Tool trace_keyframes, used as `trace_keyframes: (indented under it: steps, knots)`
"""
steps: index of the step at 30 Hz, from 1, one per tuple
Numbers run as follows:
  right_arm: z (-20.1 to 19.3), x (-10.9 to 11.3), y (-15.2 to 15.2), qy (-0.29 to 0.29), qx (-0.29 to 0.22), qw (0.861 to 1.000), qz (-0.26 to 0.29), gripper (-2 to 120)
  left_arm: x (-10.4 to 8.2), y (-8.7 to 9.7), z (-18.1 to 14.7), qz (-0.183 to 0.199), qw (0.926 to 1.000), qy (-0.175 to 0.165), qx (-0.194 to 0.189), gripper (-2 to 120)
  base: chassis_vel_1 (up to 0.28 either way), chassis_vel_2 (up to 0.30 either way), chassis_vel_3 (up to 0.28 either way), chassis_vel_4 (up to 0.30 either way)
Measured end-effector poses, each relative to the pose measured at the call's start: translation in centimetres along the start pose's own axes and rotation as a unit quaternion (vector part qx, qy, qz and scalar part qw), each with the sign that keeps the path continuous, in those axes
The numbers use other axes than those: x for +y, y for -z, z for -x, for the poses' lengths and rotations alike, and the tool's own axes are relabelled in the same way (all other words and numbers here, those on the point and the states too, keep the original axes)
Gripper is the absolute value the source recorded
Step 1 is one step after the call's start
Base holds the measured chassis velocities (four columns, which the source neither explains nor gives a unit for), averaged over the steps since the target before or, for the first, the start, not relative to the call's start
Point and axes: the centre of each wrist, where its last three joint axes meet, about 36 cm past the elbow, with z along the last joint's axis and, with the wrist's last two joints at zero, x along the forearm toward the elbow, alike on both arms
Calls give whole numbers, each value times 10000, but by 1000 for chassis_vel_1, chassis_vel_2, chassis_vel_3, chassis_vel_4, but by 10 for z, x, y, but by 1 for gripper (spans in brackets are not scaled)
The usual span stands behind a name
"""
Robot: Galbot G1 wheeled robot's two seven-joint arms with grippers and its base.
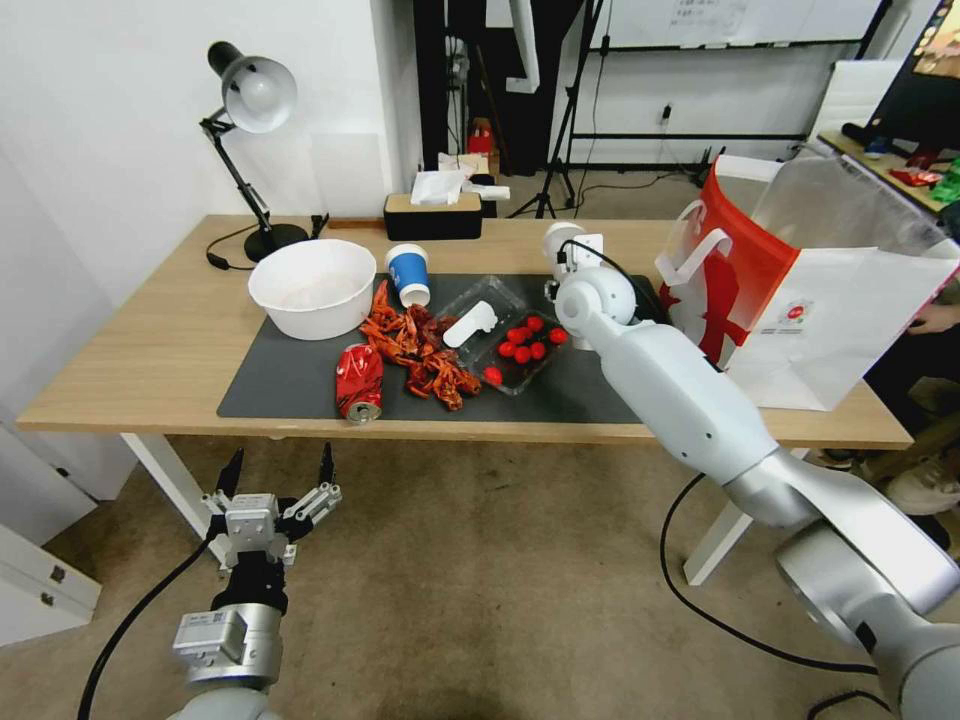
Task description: Pick up the trash from the table and place it into the takeout bag.
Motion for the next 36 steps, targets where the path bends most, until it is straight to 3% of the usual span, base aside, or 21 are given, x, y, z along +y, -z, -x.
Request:
trace_keyframes:
  steps: [17,25,33,36]
  knots:
    - [-67,-37,-22,301,-1119,9932,-98,54,2,2,-3,46,10000,11,-9,100,0,0,0,0]
    - [-101,-72,-30,196,-1715,9850,-13,54,0,4,-3,32,10000,7,-19,100,0,0,0,0]
    - [-126,-118,-33,-250,-2617,9647,-168,54,-2,4,-4,19,10000,5,-7,100,0,0,0,0]
    - [-131,-124,-34,-306,-2806,9593,-117,54,-3,3,-4,10,10000,-4,-3,100,0,0,0,0]
